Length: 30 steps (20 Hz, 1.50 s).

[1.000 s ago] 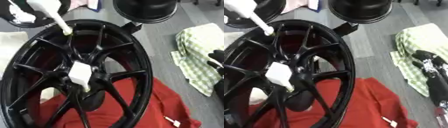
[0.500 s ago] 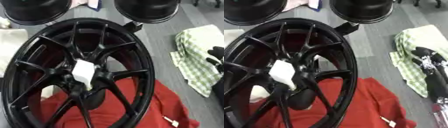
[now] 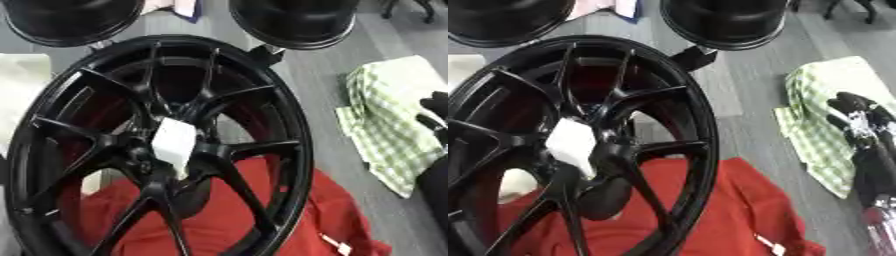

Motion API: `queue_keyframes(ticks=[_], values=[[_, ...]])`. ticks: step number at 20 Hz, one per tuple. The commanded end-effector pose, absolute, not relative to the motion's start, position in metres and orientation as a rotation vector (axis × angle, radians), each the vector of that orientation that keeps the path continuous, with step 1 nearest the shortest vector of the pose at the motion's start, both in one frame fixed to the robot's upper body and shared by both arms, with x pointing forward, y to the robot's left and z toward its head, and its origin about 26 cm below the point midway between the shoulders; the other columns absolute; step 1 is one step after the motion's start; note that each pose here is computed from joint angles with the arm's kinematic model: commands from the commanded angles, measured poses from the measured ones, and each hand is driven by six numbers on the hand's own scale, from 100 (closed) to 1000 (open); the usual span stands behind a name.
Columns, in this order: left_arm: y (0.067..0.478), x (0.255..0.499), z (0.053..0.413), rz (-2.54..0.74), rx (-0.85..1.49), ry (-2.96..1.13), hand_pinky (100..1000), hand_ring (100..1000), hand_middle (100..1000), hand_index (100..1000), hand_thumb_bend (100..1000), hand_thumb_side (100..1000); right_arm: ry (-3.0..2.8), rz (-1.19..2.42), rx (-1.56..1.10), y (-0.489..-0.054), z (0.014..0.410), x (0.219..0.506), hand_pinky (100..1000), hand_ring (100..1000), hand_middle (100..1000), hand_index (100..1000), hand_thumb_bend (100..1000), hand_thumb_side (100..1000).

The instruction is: Pull the pin out of the wheel hub.

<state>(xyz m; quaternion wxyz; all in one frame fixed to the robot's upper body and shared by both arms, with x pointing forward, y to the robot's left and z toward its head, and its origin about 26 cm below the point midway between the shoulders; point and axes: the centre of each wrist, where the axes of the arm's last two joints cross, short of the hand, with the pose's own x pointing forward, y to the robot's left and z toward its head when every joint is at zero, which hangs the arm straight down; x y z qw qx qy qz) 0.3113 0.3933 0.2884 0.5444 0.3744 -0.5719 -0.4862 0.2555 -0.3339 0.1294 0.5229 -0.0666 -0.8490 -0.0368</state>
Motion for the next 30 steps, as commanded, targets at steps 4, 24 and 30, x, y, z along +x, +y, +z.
queue_keyframes(ticks=[4, 24, 30], values=[[0.383, 0.308, 0.264, -1.132, 0.897, -1.369, 688, 565, 423, 545, 100, 119, -2.072, -0.092, -0.155, -0.335, 0.139, 0.256, 884, 905, 692, 748, 100, 544], [0.373, 0.302, 0.260, -0.941, 0.846, -1.581, 759, 712, 643, 738, 100, 793, -2.082, -0.096, -0.156, -0.335, 0.141, 0.256, 880, 903, 691, 746, 100, 533], [0.352, 0.296, 0.265, -0.552, 0.640, -1.922, 722, 635, 587, 698, 100, 795, -2.094, -0.089, -0.159, -0.336, 0.143, 0.257, 879, 903, 691, 745, 100, 527]])
